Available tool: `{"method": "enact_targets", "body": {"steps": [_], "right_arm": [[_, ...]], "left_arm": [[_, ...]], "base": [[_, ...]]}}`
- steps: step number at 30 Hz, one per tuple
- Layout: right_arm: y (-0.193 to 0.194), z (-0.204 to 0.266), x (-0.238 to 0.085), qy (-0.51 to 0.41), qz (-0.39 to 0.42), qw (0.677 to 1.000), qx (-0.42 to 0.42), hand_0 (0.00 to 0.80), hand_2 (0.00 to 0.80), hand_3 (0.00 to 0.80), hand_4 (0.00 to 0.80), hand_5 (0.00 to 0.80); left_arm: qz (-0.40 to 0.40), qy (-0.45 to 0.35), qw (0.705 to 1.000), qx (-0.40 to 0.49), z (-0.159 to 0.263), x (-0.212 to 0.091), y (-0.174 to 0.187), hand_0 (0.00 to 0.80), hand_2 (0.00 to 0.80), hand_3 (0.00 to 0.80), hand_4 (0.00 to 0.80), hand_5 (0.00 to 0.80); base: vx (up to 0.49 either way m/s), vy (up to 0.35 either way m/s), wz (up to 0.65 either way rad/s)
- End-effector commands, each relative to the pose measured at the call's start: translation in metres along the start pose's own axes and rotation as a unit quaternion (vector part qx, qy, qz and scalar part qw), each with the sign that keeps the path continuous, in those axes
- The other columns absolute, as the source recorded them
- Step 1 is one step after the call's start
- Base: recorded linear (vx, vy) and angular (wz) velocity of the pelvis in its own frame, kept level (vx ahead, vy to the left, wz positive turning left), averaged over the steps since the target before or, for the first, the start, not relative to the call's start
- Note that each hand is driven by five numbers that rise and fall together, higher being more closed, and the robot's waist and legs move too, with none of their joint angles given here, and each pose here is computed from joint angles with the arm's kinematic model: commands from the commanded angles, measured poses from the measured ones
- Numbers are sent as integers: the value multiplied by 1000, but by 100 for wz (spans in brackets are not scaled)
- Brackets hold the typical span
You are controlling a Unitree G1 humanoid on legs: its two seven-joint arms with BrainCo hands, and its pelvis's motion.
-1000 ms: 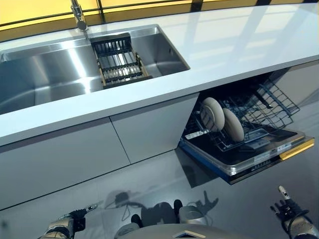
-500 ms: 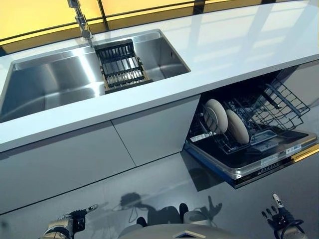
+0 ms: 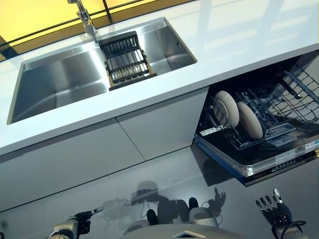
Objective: Take plates into dishwasher
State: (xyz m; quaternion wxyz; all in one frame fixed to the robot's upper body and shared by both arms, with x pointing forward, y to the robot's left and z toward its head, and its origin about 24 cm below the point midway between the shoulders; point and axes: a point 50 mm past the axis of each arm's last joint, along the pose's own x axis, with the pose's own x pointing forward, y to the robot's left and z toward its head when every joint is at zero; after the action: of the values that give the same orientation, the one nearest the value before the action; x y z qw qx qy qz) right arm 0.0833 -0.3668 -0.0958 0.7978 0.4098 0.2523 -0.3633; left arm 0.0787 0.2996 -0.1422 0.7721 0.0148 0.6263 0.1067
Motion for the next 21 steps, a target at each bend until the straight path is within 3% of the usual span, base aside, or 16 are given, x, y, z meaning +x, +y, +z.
{"method": "enact_targets", "body": {"steps": [1,11,21], "right_arm": [[25,27,8,-58,43,997,19,0,0,0,0,0],[53,62,11,-114,91,989,6,0,0,0,0,0],[122,116,6,-199,214,956,-19,0,0,0,0,0]], "left_arm": [[3,-28,999,17,17,-2,4,0,0,0,0,0],[-12,-70,997,12,36,0,-14,0,0,0,0,0],[-38,-88,995,4,39,2,-37,0,0,0,0,0]], "base": [[-85,34,6],[-88,15,2],[-55,17,-3]]}}
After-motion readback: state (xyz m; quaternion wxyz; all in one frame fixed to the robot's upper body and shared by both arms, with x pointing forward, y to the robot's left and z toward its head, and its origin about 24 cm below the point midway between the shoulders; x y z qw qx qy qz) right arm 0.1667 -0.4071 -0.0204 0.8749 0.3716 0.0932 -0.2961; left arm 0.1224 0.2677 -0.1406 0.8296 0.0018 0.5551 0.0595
